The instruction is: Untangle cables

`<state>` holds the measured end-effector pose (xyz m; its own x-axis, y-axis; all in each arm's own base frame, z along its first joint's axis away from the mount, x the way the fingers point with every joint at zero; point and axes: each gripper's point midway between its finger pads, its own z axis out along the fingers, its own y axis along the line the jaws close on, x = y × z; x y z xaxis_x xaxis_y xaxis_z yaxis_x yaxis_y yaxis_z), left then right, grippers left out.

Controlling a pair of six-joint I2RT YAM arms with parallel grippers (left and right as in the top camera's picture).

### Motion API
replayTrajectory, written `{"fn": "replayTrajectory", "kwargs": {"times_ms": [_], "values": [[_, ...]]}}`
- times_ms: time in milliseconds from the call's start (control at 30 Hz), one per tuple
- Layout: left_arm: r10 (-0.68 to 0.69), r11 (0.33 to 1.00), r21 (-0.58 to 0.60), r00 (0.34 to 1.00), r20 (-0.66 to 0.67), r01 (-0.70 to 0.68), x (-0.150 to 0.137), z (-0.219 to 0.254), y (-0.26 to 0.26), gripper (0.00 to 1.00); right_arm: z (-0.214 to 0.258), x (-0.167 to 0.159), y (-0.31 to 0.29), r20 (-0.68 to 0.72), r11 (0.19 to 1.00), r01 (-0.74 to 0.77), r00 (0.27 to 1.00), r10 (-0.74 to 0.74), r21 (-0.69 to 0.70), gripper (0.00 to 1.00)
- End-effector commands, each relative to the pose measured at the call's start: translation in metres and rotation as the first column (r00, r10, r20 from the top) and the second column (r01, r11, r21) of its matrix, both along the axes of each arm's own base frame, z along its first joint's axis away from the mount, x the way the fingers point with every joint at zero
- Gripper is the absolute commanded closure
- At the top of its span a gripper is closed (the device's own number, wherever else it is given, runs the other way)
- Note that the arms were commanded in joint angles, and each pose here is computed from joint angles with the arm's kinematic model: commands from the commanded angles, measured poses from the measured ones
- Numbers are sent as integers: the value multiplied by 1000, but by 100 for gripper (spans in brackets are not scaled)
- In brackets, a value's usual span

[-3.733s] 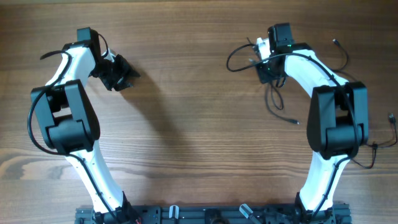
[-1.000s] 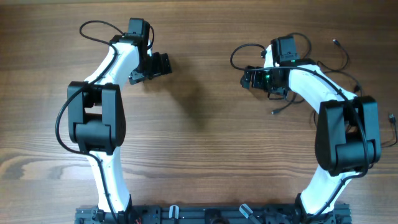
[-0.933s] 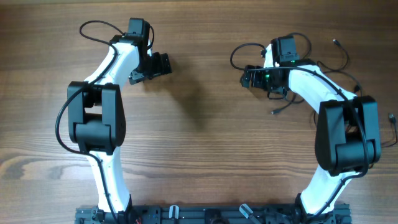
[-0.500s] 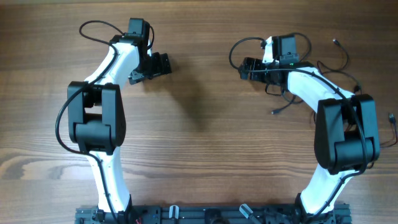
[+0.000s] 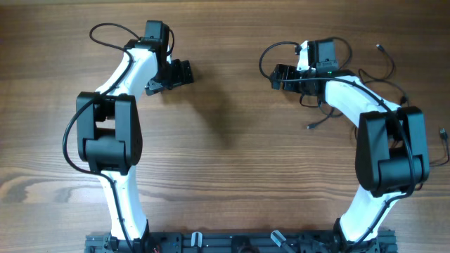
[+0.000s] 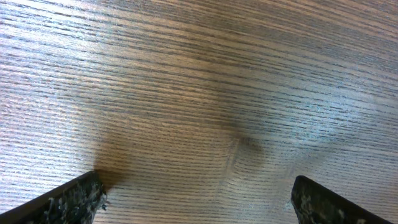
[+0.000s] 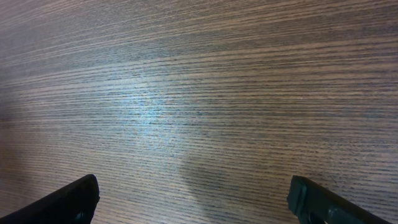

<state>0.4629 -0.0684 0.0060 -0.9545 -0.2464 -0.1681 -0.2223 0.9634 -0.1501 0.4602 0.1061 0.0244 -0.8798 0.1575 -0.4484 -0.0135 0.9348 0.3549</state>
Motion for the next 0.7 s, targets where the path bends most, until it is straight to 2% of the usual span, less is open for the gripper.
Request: {"fn": "replayTrajectory", "kwargs": {"times_ms": [0, 400, 467, 667], "values": [[5, 1000, 22, 997, -72, -4, -15, -25, 7, 0, -13, -4, 2, -29, 1000, -4, 1000, 4, 5, 0], [5, 1000, 22, 997, -72, -4, -15, -25, 7, 0, -7, -2, 2, -14, 1000, -3, 1000, 3, 7, 0], [5, 1000, 22, 997, -72, -4, -15, -25, 7, 0, 2, 0, 2, 7, 1000, -3, 1000, 3, 10, 0], [5, 1000, 22, 997, -72, -4, -15, -25, 7, 0, 74, 8, 3, 162, 1000, -6, 987, 1, 30, 0]]}}
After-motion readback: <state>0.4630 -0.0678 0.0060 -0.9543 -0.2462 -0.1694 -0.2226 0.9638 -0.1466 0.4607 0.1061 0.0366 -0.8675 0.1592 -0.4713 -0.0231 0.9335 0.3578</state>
